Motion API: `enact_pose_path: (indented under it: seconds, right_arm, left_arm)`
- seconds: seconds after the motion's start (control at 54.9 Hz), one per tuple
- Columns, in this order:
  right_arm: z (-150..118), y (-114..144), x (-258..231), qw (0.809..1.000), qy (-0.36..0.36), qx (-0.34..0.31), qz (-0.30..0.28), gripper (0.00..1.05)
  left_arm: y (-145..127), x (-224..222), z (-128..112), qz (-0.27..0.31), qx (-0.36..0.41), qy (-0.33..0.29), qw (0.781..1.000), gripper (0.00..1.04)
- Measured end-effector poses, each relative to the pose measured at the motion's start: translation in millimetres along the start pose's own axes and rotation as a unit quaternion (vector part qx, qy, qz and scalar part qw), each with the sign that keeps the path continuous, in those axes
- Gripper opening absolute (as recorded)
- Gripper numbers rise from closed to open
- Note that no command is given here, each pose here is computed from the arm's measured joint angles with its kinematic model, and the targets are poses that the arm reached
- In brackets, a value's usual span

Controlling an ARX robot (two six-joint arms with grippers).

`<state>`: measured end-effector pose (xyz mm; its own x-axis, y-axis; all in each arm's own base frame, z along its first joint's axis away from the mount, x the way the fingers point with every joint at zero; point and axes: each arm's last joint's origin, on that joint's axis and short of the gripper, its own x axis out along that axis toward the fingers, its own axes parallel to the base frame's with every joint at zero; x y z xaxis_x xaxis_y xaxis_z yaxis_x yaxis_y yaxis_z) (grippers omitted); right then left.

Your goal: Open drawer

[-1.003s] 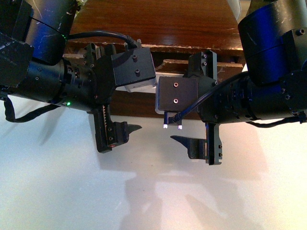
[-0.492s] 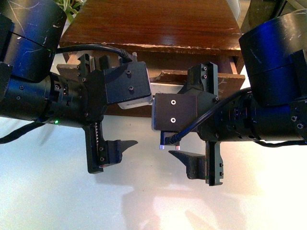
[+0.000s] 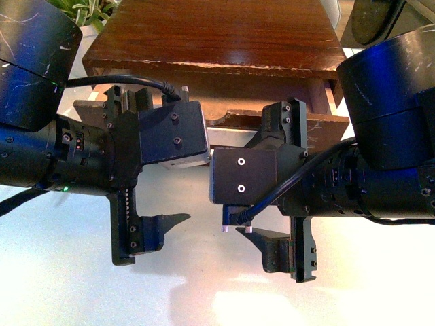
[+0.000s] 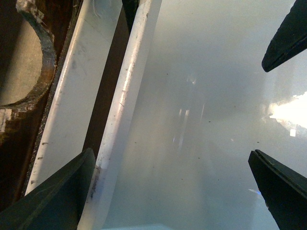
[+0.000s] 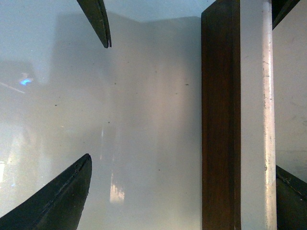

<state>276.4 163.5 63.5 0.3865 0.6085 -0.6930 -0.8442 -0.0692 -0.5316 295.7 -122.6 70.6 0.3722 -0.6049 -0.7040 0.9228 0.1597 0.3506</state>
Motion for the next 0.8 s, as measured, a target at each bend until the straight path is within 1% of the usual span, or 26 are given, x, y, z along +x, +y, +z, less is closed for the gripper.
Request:
enact_pose_path:
  seconds: [0.802]
  right_arm:
    - [11.5, 24.6, -6.8, 1.000, -0.009, -0.007, 0.019, 0.96]
  left_arm:
    - [-22.7, -13.0, -1.6, -0.013, 0.002, -0.004, 1.000, 0.96]
